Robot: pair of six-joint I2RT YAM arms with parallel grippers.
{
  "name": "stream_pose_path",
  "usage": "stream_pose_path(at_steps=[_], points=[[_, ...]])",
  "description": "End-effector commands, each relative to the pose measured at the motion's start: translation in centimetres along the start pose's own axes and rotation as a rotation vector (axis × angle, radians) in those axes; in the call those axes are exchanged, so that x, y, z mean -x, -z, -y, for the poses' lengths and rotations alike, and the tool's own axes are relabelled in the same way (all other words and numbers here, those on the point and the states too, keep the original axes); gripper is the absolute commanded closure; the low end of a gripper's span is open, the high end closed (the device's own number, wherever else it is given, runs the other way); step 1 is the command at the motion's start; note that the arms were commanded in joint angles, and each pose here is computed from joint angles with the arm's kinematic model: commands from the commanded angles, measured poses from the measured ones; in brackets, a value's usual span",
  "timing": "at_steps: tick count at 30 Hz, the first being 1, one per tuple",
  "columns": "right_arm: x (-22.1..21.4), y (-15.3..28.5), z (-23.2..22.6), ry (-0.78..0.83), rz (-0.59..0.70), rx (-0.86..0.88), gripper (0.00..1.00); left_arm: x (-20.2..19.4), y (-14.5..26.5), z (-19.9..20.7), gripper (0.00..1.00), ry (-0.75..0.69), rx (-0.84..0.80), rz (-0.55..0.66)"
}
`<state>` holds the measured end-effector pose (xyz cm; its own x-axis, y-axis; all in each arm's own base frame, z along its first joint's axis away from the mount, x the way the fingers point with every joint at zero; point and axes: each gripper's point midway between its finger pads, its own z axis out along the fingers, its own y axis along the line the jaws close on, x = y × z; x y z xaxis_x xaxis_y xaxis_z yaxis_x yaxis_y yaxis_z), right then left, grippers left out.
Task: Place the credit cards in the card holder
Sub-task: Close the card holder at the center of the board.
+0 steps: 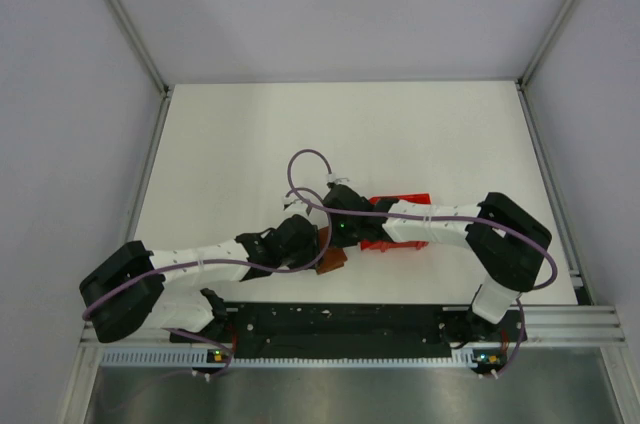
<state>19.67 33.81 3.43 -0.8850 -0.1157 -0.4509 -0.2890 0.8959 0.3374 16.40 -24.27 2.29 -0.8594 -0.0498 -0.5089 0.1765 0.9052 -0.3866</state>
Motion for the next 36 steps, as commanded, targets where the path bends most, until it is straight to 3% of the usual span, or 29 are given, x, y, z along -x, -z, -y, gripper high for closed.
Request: stream_pose_path(at_steps=[1, 24, 36], points=[[-3.0, -1.6, 2.9, 0.059, -0.099, -0.119, 0.92, -3.5, 0.1, -3.5, 0.57, -0.05, 0.103, -0.114], [-5.3, -2.9, 4.5, 0.128, -0.241, -0.182, 0.91, -3.6, 0.2, -3.6, 0.57, -0.05, 0.109, -0.115], [-9.1, -3.9, 6.8, 0.162, -0.388, -0.222, 0.94, -3.1, 0.4, -3.7, 0.56, -0.045, 0.12, -0.097]])
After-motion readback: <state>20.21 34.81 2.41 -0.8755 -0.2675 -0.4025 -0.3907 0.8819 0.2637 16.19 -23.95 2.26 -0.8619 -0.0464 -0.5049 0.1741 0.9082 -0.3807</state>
